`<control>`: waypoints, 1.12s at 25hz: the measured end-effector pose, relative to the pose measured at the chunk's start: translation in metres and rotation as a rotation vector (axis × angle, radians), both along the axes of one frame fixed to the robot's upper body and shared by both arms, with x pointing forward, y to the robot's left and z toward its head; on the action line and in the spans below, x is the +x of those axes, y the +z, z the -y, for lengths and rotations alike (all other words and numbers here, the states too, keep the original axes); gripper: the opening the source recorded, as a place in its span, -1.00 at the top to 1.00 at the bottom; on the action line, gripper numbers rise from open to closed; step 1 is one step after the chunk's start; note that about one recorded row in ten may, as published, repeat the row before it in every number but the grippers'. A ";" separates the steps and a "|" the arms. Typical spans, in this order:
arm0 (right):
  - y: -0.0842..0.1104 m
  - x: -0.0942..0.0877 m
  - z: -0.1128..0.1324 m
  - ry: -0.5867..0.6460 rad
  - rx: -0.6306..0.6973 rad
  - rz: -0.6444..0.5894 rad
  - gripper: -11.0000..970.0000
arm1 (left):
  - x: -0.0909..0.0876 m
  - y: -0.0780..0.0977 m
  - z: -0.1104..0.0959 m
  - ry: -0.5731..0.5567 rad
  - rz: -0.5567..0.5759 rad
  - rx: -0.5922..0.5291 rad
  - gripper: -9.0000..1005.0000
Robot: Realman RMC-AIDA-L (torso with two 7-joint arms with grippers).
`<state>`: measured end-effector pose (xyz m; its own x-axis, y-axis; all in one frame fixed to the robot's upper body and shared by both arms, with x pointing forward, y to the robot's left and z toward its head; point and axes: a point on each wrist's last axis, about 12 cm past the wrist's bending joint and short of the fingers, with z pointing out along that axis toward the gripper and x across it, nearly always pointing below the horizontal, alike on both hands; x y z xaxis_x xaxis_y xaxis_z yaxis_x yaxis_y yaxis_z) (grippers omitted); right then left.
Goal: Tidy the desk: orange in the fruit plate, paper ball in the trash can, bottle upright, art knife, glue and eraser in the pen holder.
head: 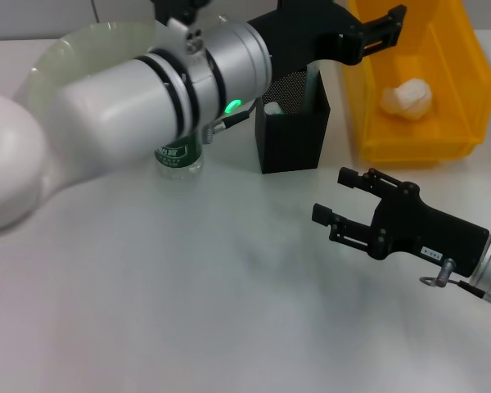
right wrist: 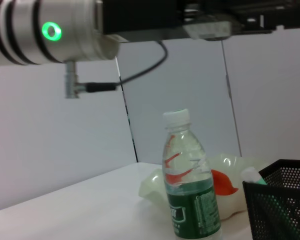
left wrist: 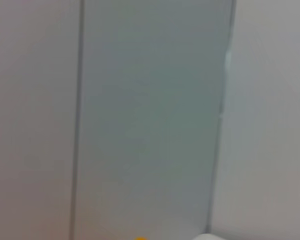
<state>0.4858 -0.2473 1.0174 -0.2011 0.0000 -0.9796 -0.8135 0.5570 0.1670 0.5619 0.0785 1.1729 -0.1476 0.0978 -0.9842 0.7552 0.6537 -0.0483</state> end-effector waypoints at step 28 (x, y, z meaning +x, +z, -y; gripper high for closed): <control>0.016 -0.012 0.007 0.109 0.082 0.068 -0.58 | -0.023 -0.050 -0.160 -0.392 0.041 -0.261 -0.61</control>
<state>0.4733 -0.2540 1.0335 -0.1377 0.0621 -0.9885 -0.8794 0.4515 0.1509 0.5385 0.2389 1.1227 -0.1097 -0.1127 -0.9876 0.9473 0.2891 -0.1382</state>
